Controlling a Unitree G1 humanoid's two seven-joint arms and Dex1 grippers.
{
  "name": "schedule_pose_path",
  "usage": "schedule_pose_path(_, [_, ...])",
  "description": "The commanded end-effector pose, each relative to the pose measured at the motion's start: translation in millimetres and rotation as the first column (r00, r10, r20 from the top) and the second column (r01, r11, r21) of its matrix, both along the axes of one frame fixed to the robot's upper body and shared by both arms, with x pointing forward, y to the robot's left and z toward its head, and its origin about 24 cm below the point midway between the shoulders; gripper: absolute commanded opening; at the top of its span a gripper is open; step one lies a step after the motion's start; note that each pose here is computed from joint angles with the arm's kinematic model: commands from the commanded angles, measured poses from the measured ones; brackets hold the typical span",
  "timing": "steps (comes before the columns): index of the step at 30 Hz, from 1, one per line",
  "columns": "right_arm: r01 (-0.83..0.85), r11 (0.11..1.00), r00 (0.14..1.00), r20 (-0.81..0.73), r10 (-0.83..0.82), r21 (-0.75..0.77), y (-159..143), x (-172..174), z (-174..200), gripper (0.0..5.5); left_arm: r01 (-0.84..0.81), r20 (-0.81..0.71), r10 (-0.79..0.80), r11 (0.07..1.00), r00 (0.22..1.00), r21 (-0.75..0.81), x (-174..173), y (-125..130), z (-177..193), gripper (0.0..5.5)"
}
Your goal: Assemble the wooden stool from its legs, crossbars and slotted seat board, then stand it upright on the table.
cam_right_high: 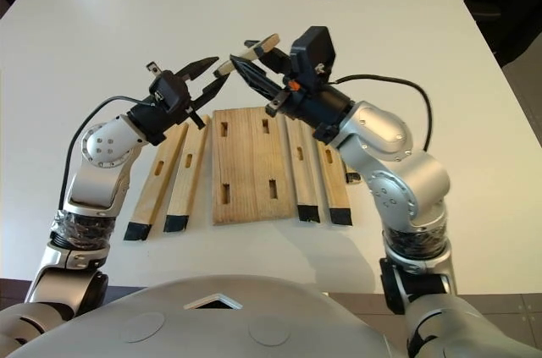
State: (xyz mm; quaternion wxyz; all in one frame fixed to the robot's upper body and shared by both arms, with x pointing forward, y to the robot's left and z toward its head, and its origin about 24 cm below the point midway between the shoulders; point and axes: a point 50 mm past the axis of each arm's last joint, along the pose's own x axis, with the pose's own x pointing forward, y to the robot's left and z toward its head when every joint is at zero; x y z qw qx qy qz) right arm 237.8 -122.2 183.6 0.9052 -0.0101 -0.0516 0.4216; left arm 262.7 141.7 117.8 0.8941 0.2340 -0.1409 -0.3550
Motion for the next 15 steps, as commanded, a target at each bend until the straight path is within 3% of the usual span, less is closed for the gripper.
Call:
schedule_pose_path(1, [0.108, 0.981, 0.994, 0.033, -0.104, -0.16, -52.1, 7.6, 4.9, 1.28, -0.075, -0.002, 0.076, 0.995, 0.997, 0.067, 4.1, 10.8, -8.4, 1.69])
schedule_pose_path(4, [0.119, 0.932, 0.992, 0.004, -0.125, -0.343, -93.6, 1.2, -3.6, 1.28, -0.11, 0.008, 0.11, 0.991, 0.994, 0.081, 3.6, 16.0, -11.1, 1.69])
schedule_pose_path(7, [-0.022, 0.856, 0.995, -0.091, -0.029, -0.516, -117.2, -20.8, -16.2, 1.28, -0.135, 0.014, 0.135, 0.987, 0.991, 0.088, -0.7, 19.9, -14.0, 1.69])
schedule_pose_path(11, [-0.224, 0.765, 0.97, -0.218, 0.111, -0.604, -125.2, -42.1, -25.1, 1.28, -0.163, 0.022, 0.161, 0.983, 0.987, 0.086, -4.5, 21.3, -16.7, 1.69])
schedule_pose_path(15, [-0.306, 0.725, 0.949, -0.254, 0.185, -0.617, -121.7, -44.5, -30.4, 1.28, -0.161, 0.037, 0.159, 0.983, 0.987, 0.086, -2.9, 17.2, -16.6, 1.69])
